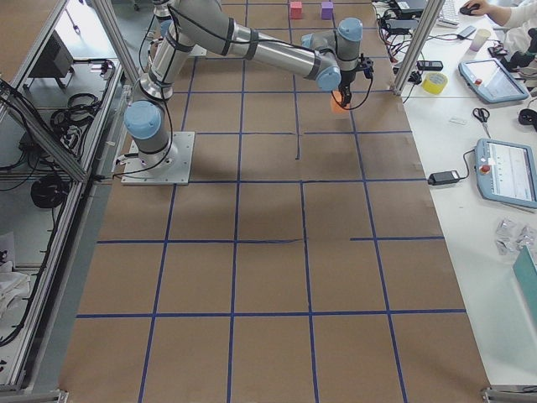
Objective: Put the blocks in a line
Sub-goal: 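Carry the orange cube toward the table center and set it down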
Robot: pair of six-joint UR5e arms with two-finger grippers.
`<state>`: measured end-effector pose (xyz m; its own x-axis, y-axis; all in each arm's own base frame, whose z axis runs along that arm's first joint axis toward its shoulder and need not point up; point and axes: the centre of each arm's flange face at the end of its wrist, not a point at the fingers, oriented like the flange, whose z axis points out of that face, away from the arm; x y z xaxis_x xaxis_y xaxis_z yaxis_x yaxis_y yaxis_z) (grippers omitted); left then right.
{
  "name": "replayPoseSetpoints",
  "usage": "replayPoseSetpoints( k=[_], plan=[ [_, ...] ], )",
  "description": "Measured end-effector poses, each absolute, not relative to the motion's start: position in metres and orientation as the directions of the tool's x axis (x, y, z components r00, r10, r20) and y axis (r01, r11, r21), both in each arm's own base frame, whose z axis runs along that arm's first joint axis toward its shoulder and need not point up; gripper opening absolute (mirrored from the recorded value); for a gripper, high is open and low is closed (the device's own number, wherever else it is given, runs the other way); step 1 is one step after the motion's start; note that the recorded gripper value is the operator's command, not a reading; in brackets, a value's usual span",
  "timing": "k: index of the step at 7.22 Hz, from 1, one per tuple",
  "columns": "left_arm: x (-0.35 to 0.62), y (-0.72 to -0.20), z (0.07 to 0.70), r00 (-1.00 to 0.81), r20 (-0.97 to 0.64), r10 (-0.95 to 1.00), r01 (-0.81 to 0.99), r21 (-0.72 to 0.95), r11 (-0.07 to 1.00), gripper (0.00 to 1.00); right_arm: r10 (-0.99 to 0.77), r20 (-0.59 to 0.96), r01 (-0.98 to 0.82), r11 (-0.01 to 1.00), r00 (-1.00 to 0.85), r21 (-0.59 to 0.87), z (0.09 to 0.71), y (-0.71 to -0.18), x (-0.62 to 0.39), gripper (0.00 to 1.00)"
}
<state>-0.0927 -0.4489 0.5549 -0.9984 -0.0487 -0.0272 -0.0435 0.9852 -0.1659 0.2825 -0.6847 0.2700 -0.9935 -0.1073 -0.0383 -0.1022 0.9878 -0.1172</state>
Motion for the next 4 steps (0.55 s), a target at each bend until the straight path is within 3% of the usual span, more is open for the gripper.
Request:
replayPoseSetpoints(
  k=[2, 4],
  plan=[
    [-0.093, -0.449, 0.554, -0.998, -0.027, -0.049, -0.044, -0.164, 0.985, 1.0, -0.152, -0.042, -0.147, 0.984, -0.988, -0.096, 0.25, -0.668, 0.336, 0.04],
    [-0.092, -0.45, 0.559, -0.998, -0.032, -0.049, -0.043, -0.173, 0.984, 1.0, -0.166, -0.046, -0.162, 0.983, -0.985, -0.093, 0.241, -0.663, 0.363, 0.18]
  ],
)
